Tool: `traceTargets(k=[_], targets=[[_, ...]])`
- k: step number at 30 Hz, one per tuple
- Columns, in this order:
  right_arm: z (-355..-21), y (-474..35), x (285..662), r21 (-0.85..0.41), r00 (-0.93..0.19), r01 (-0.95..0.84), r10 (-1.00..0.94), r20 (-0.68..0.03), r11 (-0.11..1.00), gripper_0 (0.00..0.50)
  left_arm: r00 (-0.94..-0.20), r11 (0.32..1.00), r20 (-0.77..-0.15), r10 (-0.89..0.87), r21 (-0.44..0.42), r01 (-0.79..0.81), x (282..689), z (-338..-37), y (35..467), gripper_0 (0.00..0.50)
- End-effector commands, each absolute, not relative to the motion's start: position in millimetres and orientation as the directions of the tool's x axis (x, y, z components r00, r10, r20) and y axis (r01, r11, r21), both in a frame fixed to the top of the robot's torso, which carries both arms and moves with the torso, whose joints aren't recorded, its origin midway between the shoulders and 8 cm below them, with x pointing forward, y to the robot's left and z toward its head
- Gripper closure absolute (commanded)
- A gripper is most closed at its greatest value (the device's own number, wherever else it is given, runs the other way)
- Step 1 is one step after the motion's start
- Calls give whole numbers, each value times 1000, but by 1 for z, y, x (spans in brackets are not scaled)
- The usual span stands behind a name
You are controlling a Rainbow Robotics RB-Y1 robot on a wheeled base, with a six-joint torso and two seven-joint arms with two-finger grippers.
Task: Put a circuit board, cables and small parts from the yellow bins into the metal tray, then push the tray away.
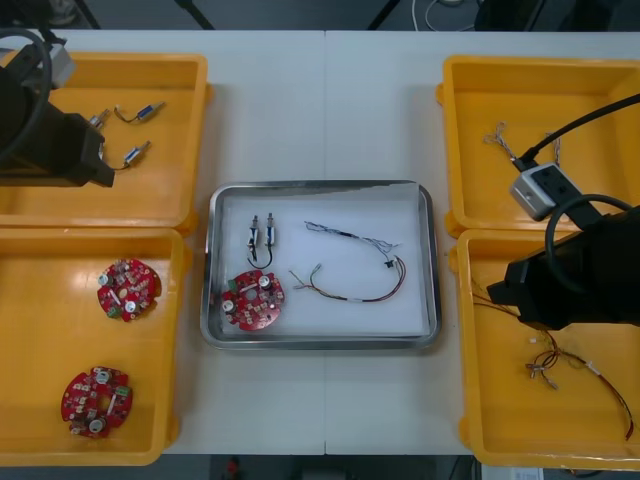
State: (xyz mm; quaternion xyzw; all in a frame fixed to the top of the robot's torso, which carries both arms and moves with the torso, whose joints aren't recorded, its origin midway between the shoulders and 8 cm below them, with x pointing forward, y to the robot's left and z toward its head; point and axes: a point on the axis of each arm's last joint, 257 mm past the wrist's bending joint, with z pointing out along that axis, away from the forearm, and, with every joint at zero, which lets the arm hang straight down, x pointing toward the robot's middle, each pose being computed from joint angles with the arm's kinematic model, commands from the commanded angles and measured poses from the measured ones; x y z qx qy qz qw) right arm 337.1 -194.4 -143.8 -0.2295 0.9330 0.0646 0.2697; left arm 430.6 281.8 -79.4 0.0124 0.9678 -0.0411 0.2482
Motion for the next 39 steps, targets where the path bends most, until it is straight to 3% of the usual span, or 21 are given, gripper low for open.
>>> traceTargets(k=[1,15,28,39], targets=[[-139,-162,333,-144,-600,-650,-620,-505,746,0,-867,1000,-497,14,-18,26,416,-75,325,0],[-180,-76,343,-382,-252,-847,-913,-322,369,0,-884,997,-461,73,60,51,392,-99,385,0],[-210,-6,353,-499,56,-863,-965,-255,82,0,-912,997,-406,54,79,24,376,-125,401,0],[-253,8,341,-503,113,-864,-981,-160,-18,0,-910,997,-415,10,70,-21,380,-135,403,0]])
